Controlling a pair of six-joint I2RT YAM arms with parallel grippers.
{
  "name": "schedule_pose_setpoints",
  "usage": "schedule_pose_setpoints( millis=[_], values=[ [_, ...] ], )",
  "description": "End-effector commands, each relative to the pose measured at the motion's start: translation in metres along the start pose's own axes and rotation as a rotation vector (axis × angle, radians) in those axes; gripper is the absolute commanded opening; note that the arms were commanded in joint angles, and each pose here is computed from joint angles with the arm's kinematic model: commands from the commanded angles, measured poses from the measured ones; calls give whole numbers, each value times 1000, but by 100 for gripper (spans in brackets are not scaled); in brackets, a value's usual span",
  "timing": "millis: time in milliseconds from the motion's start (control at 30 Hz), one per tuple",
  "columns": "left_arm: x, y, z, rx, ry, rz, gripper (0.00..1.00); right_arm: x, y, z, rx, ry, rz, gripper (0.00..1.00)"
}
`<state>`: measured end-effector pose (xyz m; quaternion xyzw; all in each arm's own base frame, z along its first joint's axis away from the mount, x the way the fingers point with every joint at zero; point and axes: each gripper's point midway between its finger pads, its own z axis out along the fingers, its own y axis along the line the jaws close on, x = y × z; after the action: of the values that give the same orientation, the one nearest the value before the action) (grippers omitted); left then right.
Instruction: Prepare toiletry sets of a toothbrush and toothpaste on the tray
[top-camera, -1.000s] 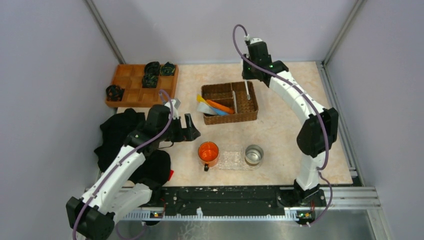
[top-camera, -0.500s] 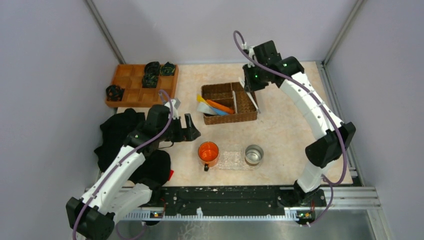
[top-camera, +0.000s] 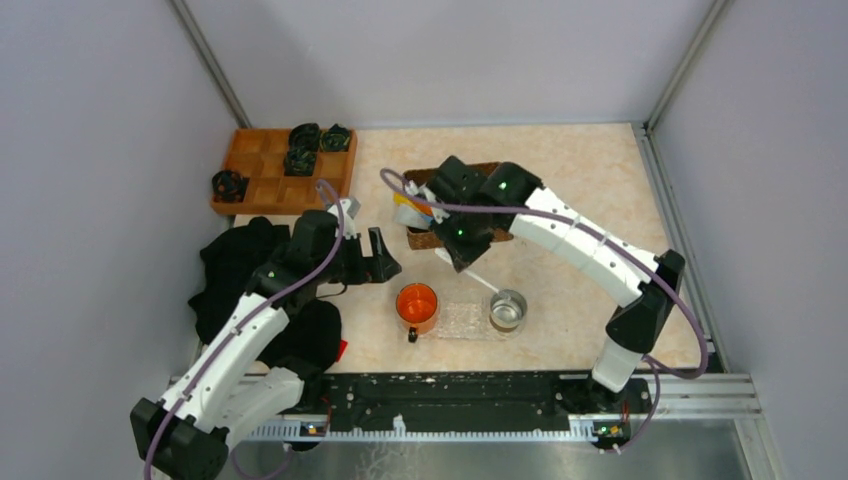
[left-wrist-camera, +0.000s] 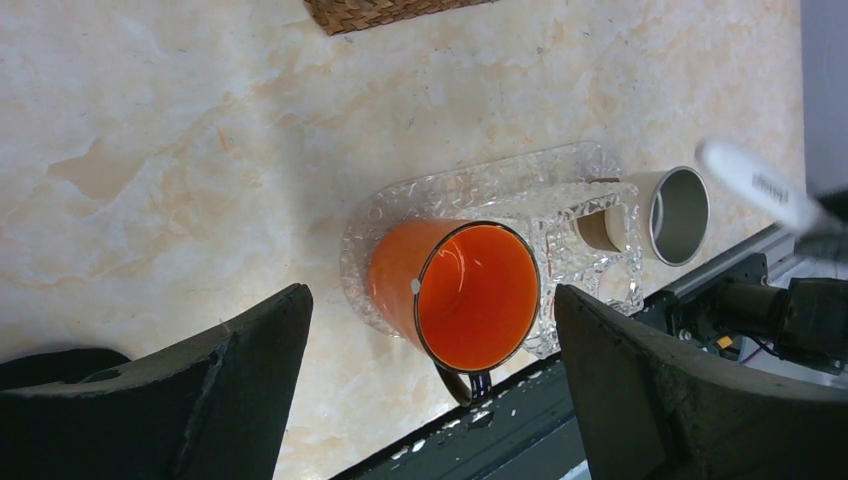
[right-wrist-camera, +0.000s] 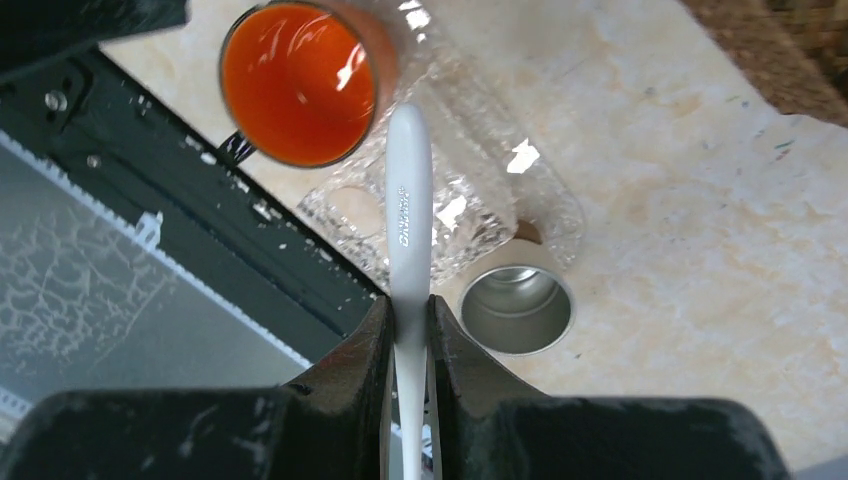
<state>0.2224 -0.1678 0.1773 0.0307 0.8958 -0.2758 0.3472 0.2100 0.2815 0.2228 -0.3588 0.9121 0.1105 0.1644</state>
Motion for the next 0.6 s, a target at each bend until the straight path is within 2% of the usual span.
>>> schedule_pose_setpoints(
  millis=[0, 200, 300, 400, 500, 567],
  values=[
    [-12, 15, -12, -103, -69, -28, 98, 25, 37, -17, -16, 49, -66, 0],
    [-13, 73, -37, -477, -151, -232, 99, 38, 65, -4, 0, 133, -140, 0],
    [-4, 89, -55, -581, -208, -363, 99, 39, 73, 3, -2, 158, -149, 0],
    [5, 102, -77, -642, -296, -504, 99, 40, 79, 13, 0, 186, -155, 0],
    [10, 107, -103, -636, -413, -629, 96, 39, 80, 23, 4, 198, -154, 0],
    [6, 106, -119, -590, -501, -654, 95, 36, 83, 31, -2, 204, -153, 0]
  ],
)
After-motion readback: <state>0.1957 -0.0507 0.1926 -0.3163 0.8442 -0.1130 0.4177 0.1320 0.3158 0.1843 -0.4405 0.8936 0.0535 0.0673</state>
